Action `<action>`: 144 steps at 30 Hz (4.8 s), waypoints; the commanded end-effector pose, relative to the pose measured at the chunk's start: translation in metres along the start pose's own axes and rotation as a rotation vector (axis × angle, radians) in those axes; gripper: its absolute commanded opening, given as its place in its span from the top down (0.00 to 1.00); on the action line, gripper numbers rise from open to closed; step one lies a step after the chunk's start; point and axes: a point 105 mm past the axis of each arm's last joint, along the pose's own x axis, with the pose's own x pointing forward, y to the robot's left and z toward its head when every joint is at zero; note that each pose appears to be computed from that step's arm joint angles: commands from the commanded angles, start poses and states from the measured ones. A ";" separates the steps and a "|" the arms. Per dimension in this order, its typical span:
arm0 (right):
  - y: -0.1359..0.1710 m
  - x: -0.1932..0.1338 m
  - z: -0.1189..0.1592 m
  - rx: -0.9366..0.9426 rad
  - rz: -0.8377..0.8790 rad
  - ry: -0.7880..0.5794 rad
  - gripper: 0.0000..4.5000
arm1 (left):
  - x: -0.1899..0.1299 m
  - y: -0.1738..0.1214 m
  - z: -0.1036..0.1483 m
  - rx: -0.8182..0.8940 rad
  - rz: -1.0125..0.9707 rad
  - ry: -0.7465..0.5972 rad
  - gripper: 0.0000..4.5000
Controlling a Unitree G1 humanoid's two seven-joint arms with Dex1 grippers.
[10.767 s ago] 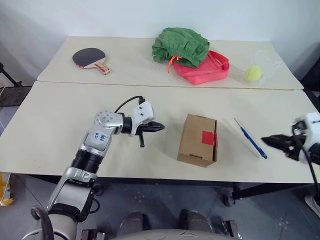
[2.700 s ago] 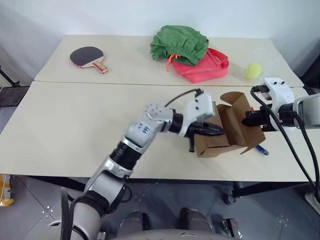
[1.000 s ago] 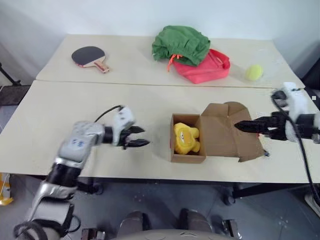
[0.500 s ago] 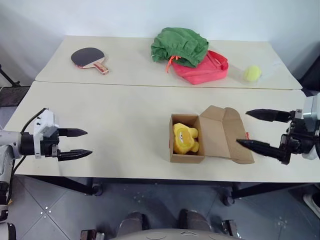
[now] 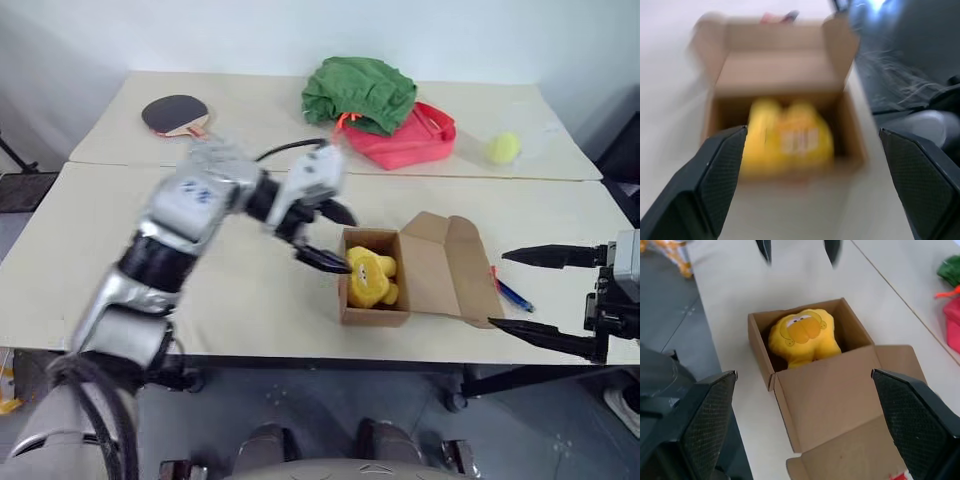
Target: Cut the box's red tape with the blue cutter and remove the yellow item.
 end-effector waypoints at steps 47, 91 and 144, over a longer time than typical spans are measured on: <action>0.010 0.014 0.023 0.177 -0.142 -0.217 0.00 | -0.051 0.056 0.005 -0.046 0.212 -0.465 0.99; 0.020 0.026 0.035 0.168 -0.022 -0.213 0.00 | 0.061 0.030 -0.034 0.191 -0.152 0.305 0.95; 0.014 0.072 0.007 0.014 0.101 -0.370 0.00 | -0.245 -0.131 -0.189 -0.323 1.051 -0.054 0.01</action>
